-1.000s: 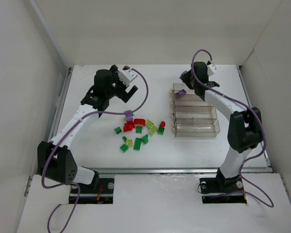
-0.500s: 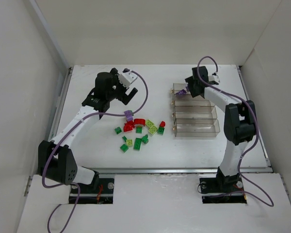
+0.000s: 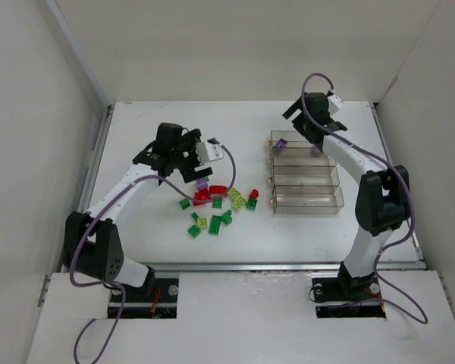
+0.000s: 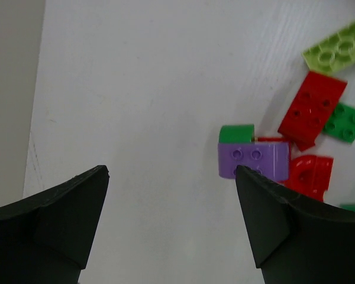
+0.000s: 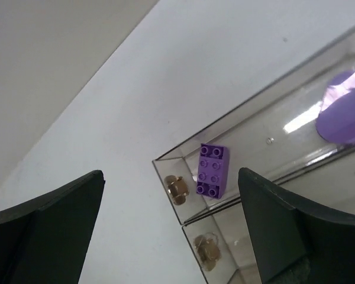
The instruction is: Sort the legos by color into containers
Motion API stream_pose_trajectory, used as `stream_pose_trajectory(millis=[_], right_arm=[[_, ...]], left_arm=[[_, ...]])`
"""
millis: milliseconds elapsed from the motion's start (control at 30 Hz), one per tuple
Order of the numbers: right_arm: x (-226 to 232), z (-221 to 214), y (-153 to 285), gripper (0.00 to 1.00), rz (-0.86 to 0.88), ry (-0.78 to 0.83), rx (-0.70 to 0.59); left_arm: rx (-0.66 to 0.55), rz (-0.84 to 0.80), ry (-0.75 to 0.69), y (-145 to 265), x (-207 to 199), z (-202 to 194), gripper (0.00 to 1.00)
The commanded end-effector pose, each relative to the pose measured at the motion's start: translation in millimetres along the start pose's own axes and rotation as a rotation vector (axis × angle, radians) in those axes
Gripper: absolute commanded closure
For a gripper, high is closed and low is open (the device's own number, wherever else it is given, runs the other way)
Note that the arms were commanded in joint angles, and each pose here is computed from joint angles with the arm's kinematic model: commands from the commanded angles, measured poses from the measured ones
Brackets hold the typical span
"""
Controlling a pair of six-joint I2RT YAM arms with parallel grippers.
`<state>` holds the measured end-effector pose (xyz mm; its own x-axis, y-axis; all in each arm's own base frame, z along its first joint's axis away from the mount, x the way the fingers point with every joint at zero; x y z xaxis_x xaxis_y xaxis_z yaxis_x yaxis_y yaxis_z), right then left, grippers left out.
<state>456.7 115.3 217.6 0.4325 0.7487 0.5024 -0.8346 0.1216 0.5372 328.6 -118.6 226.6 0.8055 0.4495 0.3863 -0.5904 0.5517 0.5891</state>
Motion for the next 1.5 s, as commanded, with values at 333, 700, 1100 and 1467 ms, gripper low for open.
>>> stream_pose_trajectory(millis=[333,700,1100,1467], right_arm=[[45,-18,51,0.0,0.527,0.513,0.01],[41,-23,58,0.04,0.591,0.554,0.013],[41,-25,51,0.05,0.578,0.564,0.015],[41,-18,55,0.05,0.561,0.575,-0.023]], left_arm=[[0.074,-0.549,-0.806,-26,-17,-30,0.14],[0.082,-0.571,-0.877,-47,-29,-36,0.22],[0.13,-0.62,-0.802,-60,-41,-43,0.58],[0.152,-0.613,-0.732,-58,-42,-45,1.0]])
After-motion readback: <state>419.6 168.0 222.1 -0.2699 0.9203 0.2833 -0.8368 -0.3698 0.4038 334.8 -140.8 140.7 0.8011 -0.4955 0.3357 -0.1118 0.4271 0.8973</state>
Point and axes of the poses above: each gripper's point midway between its finger pads, its own y axis back along the fingers, its own x axis along the line the jaws close on, z = x × y, the point moved 8 cm from there along y, back along the fingers, and after that the axes turned 7 degrees about y, right-handed, at the moved point
